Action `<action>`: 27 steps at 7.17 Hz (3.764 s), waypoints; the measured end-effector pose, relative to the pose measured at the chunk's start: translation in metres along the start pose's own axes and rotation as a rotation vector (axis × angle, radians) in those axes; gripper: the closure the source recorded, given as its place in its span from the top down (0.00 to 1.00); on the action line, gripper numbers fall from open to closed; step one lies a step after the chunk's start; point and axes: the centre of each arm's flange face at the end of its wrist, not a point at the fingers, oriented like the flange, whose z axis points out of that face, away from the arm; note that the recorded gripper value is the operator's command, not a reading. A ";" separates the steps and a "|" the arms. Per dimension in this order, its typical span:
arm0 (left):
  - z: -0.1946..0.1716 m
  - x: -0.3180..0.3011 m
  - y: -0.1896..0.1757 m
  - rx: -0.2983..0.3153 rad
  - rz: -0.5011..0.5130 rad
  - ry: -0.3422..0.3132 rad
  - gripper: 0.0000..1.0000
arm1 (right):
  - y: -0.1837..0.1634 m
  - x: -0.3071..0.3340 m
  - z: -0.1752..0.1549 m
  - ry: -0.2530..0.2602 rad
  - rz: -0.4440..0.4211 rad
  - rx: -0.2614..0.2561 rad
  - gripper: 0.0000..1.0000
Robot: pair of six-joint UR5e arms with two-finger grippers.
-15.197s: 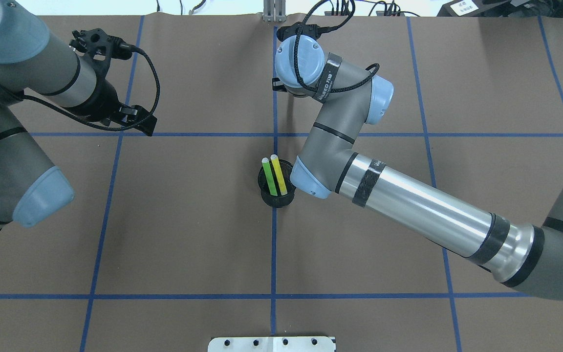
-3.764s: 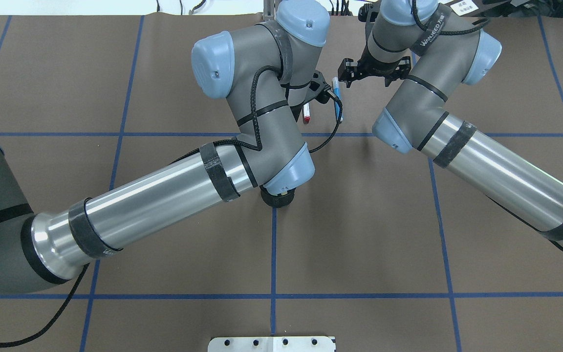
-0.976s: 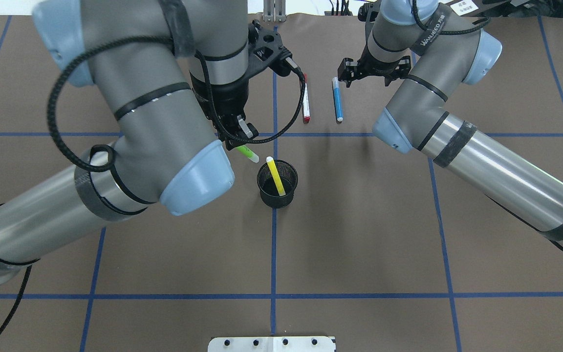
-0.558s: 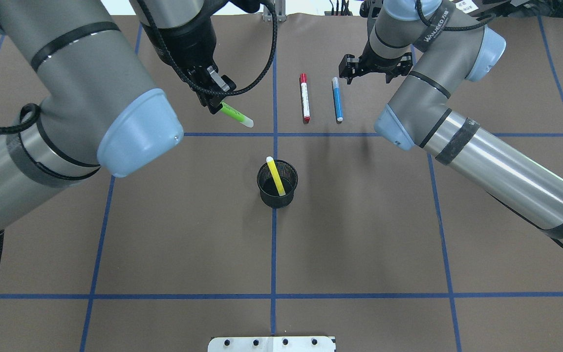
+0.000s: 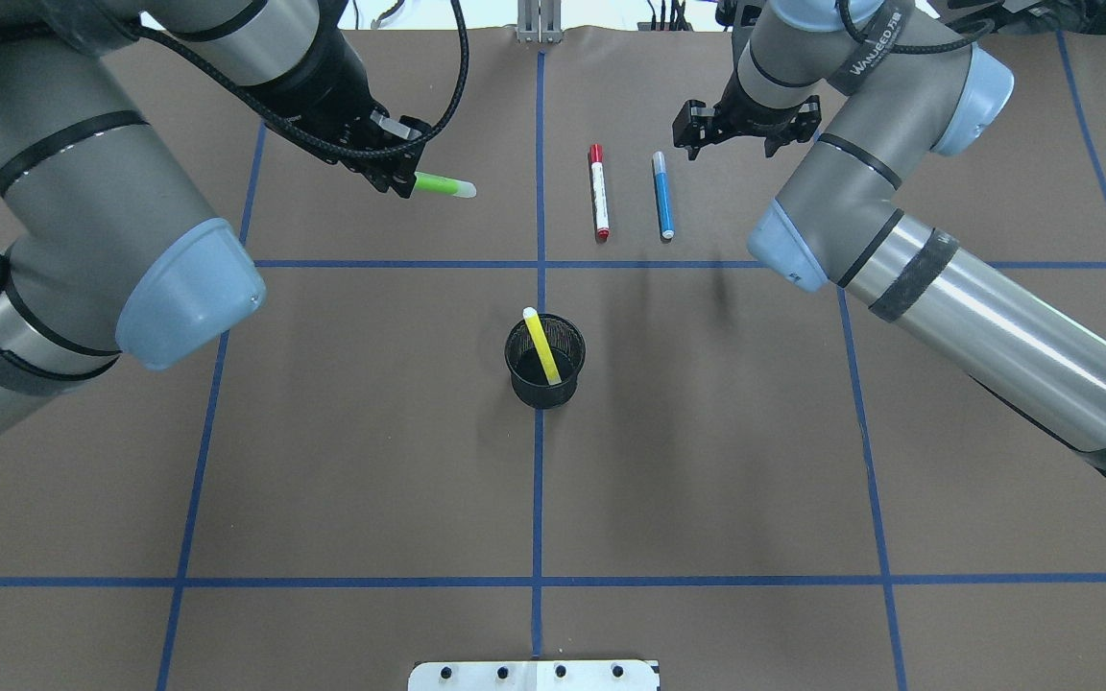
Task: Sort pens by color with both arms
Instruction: 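Lift the green highlighter out of the cup with the left gripper, then lay the green highlighter beside the red-capped marker and open the left gripper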
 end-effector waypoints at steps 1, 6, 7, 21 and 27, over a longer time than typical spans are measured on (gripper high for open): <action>0.002 0.002 -0.001 0.057 -0.151 0.038 0.00 | 0.002 0.001 -0.002 -0.006 -0.002 0.000 0.99; 0.090 0.058 0.015 0.346 -0.494 -0.026 0.00 | 0.007 0.005 -0.008 -0.021 -0.006 -0.002 0.99; 0.113 0.067 0.003 0.372 -0.515 -0.049 0.00 | 0.009 0.007 -0.009 -0.023 -0.006 -0.003 0.99; 0.263 0.059 -0.092 0.445 -0.374 -0.138 0.10 | 0.013 0.013 -0.004 -0.015 -0.007 -0.005 0.99; 0.271 0.068 -0.081 0.424 -0.310 -0.145 0.51 | 0.013 0.014 -0.003 -0.011 -0.004 -0.005 0.99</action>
